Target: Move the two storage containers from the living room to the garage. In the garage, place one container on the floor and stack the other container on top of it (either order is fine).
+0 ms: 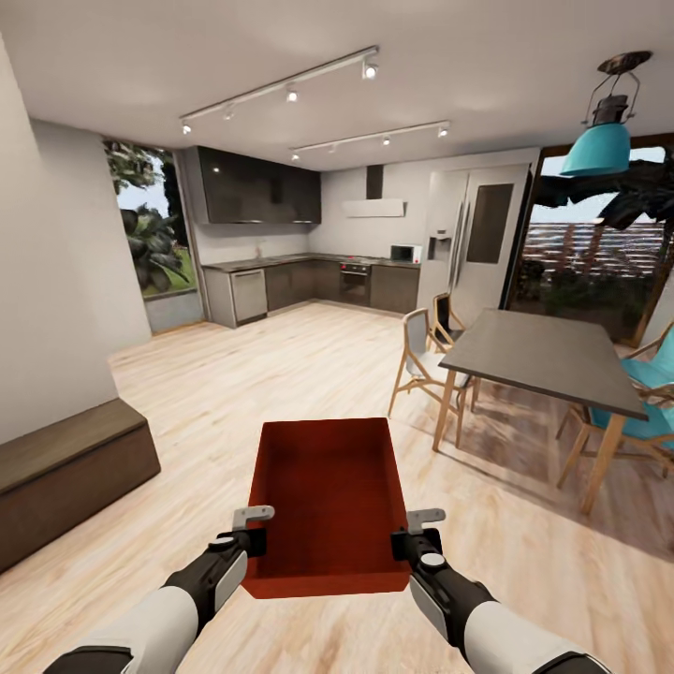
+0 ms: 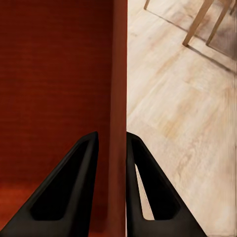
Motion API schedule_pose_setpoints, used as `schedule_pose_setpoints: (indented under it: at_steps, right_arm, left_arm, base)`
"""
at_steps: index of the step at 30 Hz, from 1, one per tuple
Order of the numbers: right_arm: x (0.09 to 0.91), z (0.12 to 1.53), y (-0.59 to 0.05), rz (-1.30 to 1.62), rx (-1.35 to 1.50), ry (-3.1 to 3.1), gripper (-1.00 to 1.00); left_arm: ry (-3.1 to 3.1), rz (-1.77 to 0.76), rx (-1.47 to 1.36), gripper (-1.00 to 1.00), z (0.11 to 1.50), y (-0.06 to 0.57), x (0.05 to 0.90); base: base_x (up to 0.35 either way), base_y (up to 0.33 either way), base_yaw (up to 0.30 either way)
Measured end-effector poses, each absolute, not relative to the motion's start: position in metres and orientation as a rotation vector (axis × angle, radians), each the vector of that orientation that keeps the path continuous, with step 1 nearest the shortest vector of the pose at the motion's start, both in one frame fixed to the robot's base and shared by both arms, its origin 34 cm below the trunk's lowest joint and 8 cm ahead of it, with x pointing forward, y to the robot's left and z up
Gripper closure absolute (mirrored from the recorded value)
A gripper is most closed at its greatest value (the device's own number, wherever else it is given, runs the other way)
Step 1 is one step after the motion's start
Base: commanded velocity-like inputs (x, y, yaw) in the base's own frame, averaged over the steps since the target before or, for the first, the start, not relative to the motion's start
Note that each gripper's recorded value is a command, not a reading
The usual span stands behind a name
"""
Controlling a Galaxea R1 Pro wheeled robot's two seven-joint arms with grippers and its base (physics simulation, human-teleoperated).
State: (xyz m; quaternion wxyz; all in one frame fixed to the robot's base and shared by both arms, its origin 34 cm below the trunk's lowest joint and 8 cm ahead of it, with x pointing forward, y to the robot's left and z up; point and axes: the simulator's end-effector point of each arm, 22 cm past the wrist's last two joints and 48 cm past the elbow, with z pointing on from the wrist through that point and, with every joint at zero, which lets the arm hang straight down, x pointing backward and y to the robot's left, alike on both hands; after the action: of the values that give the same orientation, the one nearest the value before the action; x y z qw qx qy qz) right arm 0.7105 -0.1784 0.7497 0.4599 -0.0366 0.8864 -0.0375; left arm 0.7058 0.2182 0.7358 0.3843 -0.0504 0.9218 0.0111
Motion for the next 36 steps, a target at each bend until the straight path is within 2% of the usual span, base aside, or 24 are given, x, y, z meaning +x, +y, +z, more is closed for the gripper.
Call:
schedule_pose_setpoints:
  at_steps: [36]
  right_arm:
    - [0.7104, 0.7497, -0.1782, -0.094, -0.089, 2.182, 1.00]
  left_arm:
    - [2.349, 0.026, -0.127, 1.00, 0.7358, 0.2183, 0.7059]
  base:
    - [0.000, 0.000, -0.291]
